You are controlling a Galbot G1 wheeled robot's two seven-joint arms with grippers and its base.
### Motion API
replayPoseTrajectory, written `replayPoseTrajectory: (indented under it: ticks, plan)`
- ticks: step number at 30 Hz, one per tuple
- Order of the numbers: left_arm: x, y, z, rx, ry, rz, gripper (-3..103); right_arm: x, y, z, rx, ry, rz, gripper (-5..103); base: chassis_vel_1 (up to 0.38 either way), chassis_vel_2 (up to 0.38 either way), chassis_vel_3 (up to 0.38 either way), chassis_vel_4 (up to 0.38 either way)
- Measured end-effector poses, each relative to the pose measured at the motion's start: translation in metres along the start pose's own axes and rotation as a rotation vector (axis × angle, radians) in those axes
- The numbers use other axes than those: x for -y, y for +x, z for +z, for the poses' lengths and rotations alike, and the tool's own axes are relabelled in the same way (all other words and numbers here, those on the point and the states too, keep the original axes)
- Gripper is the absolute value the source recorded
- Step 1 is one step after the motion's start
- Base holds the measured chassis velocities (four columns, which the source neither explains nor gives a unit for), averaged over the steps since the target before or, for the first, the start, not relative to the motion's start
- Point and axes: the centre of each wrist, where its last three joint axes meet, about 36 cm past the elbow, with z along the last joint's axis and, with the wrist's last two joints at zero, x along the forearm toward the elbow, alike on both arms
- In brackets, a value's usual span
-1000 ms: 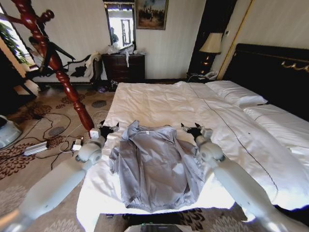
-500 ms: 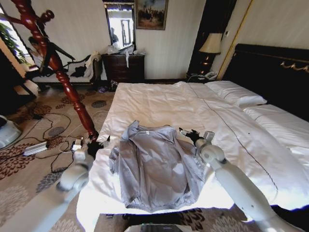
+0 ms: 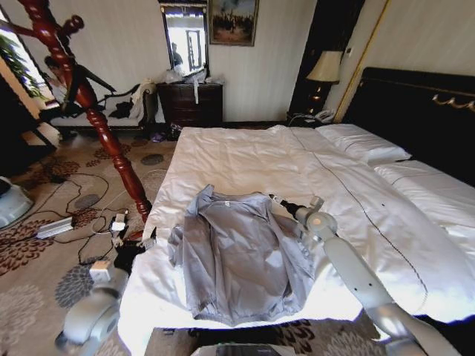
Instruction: Pick up the clothes from the bed and hang them on the clothes hanger.
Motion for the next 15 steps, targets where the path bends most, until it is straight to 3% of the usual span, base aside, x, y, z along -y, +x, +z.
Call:
replayPoseTrajectory:
  ticks: [4,15]
  plan:
    - [-0.002,0.01,-0.004,0.0,0.001,-0.015,100,0.001,-0.017,0.001,-0.005,-0.075,-0.012,100,0.0,0.0,0.0,0.0]
    - [-0.006,0.024,-0.012,-0.001,0.0,-0.028,100,0.011,-0.044,0.022,-0.032,-0.137,0.019,100,0.0,0.0,0.0,0.0]
